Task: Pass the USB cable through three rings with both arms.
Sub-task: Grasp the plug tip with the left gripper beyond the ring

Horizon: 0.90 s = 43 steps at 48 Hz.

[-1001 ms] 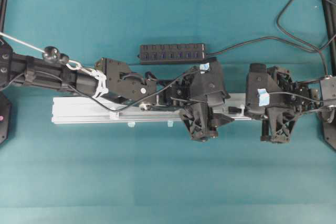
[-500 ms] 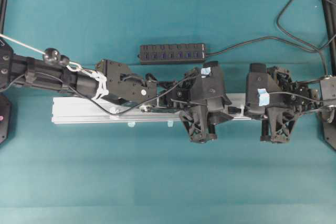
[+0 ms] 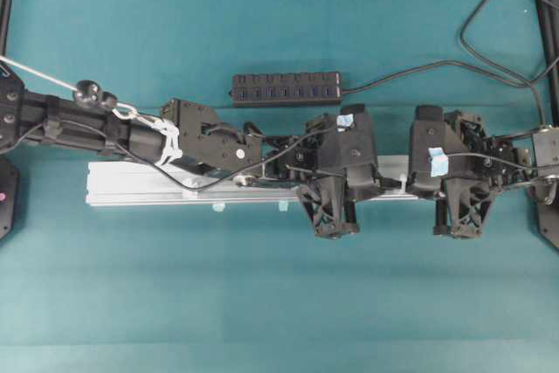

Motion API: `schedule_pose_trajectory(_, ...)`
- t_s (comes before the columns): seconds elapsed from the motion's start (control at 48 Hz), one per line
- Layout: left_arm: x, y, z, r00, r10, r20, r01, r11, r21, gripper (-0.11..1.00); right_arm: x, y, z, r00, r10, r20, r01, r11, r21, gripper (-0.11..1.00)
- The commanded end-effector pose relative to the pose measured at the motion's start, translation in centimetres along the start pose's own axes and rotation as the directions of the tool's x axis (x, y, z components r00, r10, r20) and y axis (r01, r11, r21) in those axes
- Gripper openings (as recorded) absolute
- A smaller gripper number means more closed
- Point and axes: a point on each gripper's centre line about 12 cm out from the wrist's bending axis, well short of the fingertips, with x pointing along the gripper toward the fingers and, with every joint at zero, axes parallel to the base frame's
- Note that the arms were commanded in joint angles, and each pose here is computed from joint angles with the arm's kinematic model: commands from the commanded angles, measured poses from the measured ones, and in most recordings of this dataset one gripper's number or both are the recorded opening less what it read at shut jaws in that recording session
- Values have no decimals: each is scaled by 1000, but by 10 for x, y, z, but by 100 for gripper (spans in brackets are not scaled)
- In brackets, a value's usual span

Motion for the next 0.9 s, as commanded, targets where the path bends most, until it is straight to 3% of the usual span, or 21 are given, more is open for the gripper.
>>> schedule_pose_trajectory(0.0,-1,0,14,999,0,44,0,1000,15,23,-2,2,7,1000,7,29,-7,1000,10,-6)
schedule_pose_trajectory(0.209,2,-1,18,999,-2,49,-1,999,52,23,-2,2,7,1000,9,27,-9,1000,13,-6)
schedule_pose_trajectory(0.73,2,-4,18,999,-7,47,4,998,55,23,-3,2,4,1000,7,18,-8,1000,16,-5)
schedule_pose_trajectory(0.876,1,-4,19,999,-7,50,4,998,55,23,-3,2,3,1000,7,12,-8,999,45,-1)
